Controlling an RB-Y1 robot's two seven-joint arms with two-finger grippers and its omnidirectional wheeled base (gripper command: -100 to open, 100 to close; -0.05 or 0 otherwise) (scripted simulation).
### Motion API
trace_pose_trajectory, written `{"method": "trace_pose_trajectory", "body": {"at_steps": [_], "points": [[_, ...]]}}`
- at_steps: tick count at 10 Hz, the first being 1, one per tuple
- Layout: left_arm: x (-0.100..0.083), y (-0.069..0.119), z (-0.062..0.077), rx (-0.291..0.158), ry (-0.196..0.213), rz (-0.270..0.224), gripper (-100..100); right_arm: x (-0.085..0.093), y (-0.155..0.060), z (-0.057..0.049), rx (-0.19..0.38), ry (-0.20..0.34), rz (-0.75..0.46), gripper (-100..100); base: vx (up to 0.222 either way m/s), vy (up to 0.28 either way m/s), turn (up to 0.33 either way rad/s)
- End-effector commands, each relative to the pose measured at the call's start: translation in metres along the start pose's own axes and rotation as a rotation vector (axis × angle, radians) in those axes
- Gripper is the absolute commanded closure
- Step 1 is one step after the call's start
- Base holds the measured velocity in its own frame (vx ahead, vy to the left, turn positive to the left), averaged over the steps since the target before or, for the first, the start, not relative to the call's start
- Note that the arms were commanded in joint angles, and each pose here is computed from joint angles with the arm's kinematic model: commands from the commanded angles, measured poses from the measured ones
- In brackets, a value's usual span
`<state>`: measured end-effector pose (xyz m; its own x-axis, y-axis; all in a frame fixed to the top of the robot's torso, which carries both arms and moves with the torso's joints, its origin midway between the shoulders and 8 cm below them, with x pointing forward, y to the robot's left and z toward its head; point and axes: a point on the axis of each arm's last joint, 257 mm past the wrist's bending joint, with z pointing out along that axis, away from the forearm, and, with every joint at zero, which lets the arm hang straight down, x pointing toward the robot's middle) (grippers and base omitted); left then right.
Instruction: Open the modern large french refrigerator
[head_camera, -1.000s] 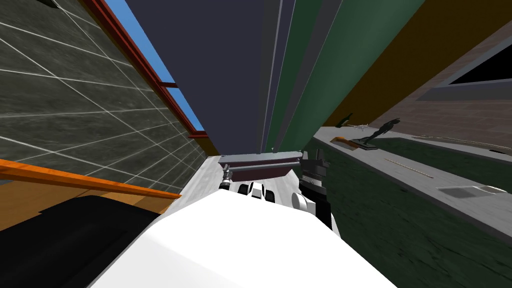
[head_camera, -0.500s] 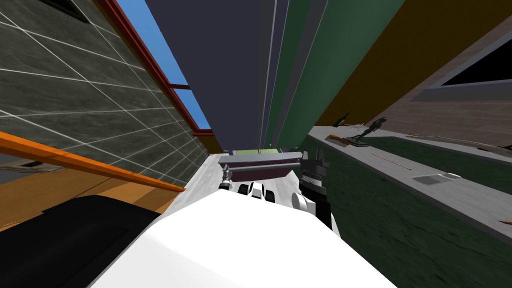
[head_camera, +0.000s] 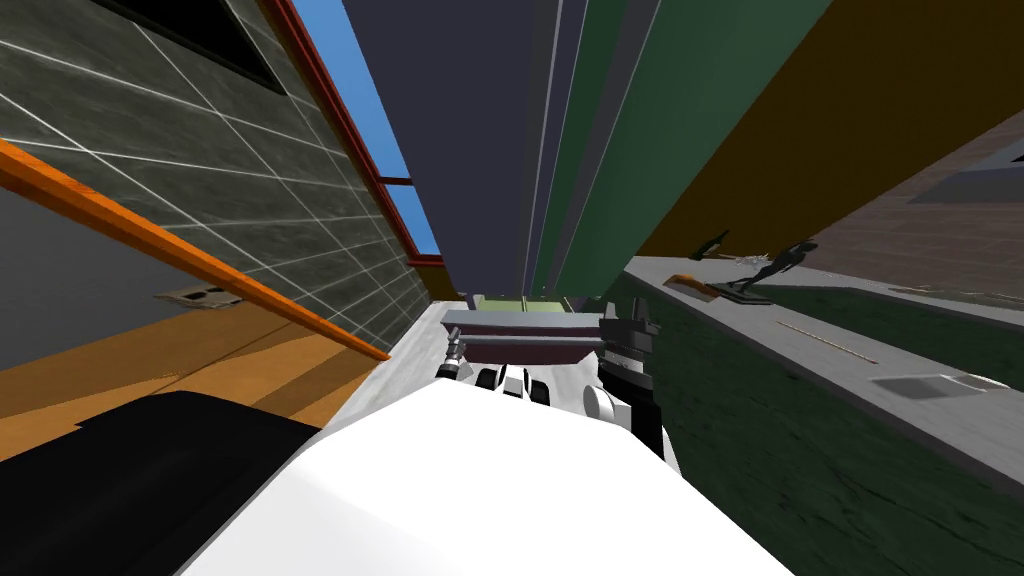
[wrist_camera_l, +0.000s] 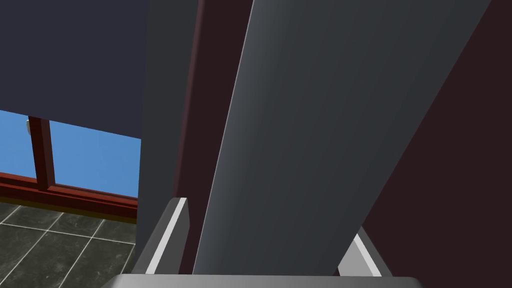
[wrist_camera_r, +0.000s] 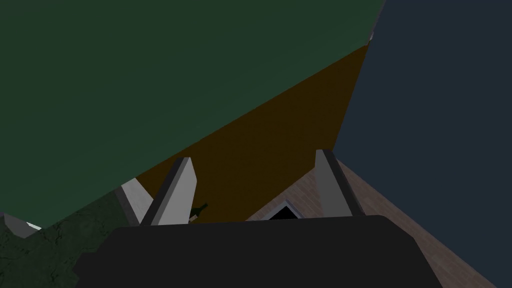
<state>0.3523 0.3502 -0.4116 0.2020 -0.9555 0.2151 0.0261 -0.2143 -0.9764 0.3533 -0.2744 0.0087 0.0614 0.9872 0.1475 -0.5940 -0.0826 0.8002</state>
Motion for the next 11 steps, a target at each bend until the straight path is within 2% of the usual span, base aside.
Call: {"method": "trace_pose_trajectory", "body": {"at_steps": [1, 5, 6, 7, 8, 11], "points": [[0.002, -0.002, 0.008, -0.008, 0.064, -0.003, 100, 0.000, 0.000, 0.000, 0.000, 0.000, 0.000, 0, -0.043, -0.091, 0.238], [0.003, -0.003, 0.018, -0.033, 0.156, 0.005, 100, 0.000, 0.000, 0.000, 0.000, 0.000, 0.000, 0, -0.053, -0.094, 0.242], [0.004, -0.001, 0.015, -0.033, 0.142, 0.005, 100, 0.000, 0.000, 0.000, 0.000, 0.000, 0.000, 0, -0.020, -0.043, 0.075], [-0.002, -0.003, 0.002, -0.035, 0.161, 0.006, 100, 0.000, 0.000, 0.000, 0.000, 0.000, 0.000, 0, -0.097, -0.019, 0.054], [-0.011, -0.014, 0.021, -0.036, 0.150, 0.008, -100, 0.000, 0.000, 0.000, 0.000, 0.000, 0.000, 0, -0.102, -0.067, 0.005], [-0.029, -0.034, 0.039, -0.035, 0.147, 0.009, -100, 0.000, 0.000, 0.000, 0.000, 0.000, 0.000, 0, -0.039, -0.085, -0.018]]}}
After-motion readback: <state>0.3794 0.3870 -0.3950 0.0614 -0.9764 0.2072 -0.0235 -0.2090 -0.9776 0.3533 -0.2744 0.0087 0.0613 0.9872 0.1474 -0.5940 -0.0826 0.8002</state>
